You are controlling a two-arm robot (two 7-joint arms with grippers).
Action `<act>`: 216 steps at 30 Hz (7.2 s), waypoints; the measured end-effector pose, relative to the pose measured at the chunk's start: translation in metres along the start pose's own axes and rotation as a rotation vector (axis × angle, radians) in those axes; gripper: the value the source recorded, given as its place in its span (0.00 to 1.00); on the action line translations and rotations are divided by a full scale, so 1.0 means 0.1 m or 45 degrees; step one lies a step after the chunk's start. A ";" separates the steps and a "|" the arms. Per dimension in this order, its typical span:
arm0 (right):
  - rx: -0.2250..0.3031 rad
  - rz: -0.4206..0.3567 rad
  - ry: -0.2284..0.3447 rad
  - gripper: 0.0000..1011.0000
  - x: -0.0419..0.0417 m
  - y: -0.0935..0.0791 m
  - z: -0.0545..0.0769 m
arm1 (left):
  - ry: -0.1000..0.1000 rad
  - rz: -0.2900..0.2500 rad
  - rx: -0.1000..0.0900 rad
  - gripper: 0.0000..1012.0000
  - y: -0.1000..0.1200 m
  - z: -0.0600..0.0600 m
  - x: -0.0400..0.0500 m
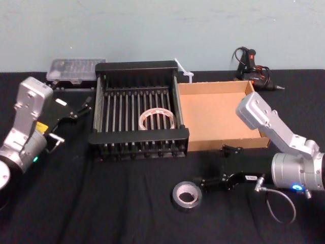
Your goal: Pick up the white tape and place it into the black box , Pick up the silver tape and place it into the brown box.
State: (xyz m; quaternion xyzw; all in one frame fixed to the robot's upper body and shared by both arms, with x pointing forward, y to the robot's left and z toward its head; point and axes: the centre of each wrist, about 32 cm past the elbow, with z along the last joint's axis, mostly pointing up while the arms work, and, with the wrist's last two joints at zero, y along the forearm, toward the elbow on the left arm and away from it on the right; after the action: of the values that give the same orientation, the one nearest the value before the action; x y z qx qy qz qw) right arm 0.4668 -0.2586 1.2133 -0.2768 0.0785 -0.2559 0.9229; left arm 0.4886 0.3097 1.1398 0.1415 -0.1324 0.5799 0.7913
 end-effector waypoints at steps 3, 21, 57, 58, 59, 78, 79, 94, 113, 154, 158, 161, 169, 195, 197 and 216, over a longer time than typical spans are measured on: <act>-0.008 0.017 -0.011 0.99 -0.015 0.02 0.00 | 0.000 0.000 0.000 0.99 0.00 0.00 0.000; -0.066 0.069 -0.044 0.99 -0.015 0.21 -0.04 | 0.000 0.000 0.000 0.99 0.00 0.00 0.000; -0.115 0.049 -0.031 0.99 0.000 0.43 -0.12 | 0.000 0.000 0.000 0.99 0.00 0.00 0.000; -0.115 0.049 -0.031 0.99 0.000 0.43 -0.11 | 0.000 0.000 0.000 0.99 0.00 0.00 0.000; -0.115 0.049 -0.031 0.99 0.000 0.43 -0.12 | 0.000 0.000 0.000 0.99 0.00 0.00 0.000; -0.116 0.047 -0.031 0.83 0.004 0.43 -0.11 | 0.000 0.000 0.000 0.99 0.00 0.00 0.000; -0.117 0.047 -0.031 0.83 0.004 0.43 -0.11 | 0.000 0.000 0.000 0.99 0.00 0.00 0.000; -0.115 0.048 -0.031 0.34 0.003 0.43 -0.11 | 0.000 0.000 0.000 0.99 0.00 0.00 0.000; -0.116 0.048 -0.031 0.16 0.003 0.43 -0.11 | 0.000 0.000 0.000 0.99 0.00 0.00 0.000; 0.040 -0.377 0.102 0.16 0.553 0.09 0.05 | 0.000 0.000 0.000 0.99 0.00 0.00 0.000; 0.038 -0.431 0.125 0.16 0.617 0.12 0.07 | 0.000 0.000 0.000 0.99 0.00 0.00 0.000; 0.038 -0.468 0.145 0.16 0.659 0.14 0.09 | 0.000 0.000 0.000 0.99 0.00 0.00 0.000; 0.050 -0.531 0.182 0.16 0.738 0.19 0.14 | 0.000 0.000 0.000 0.99 0.00 0.00 0.000; 0.052 -0.542 0.190 0.22 0.748 0.20 0.14 | 0.000 0.000 0.000 0.99 0.00 0.00 0.000; 0.052 -0.542 0.189 0.25 0.748 0.20 0.14 | 0.000 0.000 0.000 0.99 0.00 0.00 0.000; 0.053 -0.540 0.188 0.83 0.746 0.20 0.14 | 0.000 0.000 0.000 0.99 0.00 0.00 0.000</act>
State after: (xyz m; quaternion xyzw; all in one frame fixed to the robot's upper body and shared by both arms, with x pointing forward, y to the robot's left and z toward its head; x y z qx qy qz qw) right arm 0.5432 -0.2762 1.2142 -0.2486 0.0806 -0.4653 0.8457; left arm 0.4886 0.3097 1.1398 0.1415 -0.1324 0.5799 0.7913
